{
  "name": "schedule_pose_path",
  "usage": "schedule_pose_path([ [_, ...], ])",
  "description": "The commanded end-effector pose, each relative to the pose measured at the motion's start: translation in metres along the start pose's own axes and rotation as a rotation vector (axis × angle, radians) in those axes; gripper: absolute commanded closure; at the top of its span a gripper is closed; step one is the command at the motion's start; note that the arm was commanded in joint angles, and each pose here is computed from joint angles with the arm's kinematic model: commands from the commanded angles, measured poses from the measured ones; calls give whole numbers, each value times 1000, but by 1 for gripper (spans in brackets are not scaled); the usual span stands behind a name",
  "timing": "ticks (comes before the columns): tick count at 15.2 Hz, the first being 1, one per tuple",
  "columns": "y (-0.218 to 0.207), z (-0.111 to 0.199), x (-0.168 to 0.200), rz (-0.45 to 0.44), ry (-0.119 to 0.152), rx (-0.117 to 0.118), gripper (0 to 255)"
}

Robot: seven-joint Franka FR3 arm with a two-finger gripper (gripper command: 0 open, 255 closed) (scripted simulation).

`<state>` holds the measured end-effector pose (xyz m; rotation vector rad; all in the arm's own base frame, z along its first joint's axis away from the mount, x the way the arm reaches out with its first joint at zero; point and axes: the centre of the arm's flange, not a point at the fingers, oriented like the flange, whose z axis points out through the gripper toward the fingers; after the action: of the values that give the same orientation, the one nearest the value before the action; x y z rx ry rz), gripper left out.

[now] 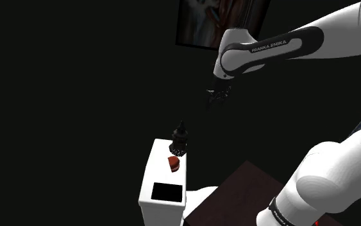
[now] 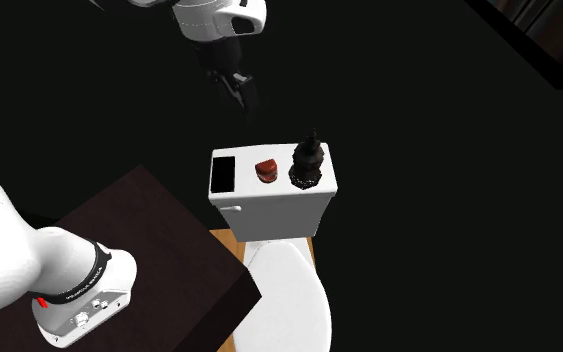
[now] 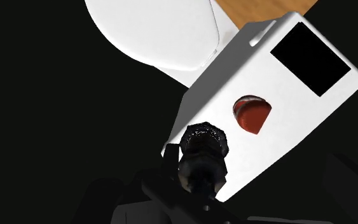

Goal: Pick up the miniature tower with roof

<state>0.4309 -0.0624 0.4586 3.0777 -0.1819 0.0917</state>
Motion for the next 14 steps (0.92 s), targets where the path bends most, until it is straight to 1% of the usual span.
schedule_pose_path([
  [1, 4, 20, 20, 2, 13, 1, 0],
  [14, 10, 139, 133, 19, 87, 7, 0],
])
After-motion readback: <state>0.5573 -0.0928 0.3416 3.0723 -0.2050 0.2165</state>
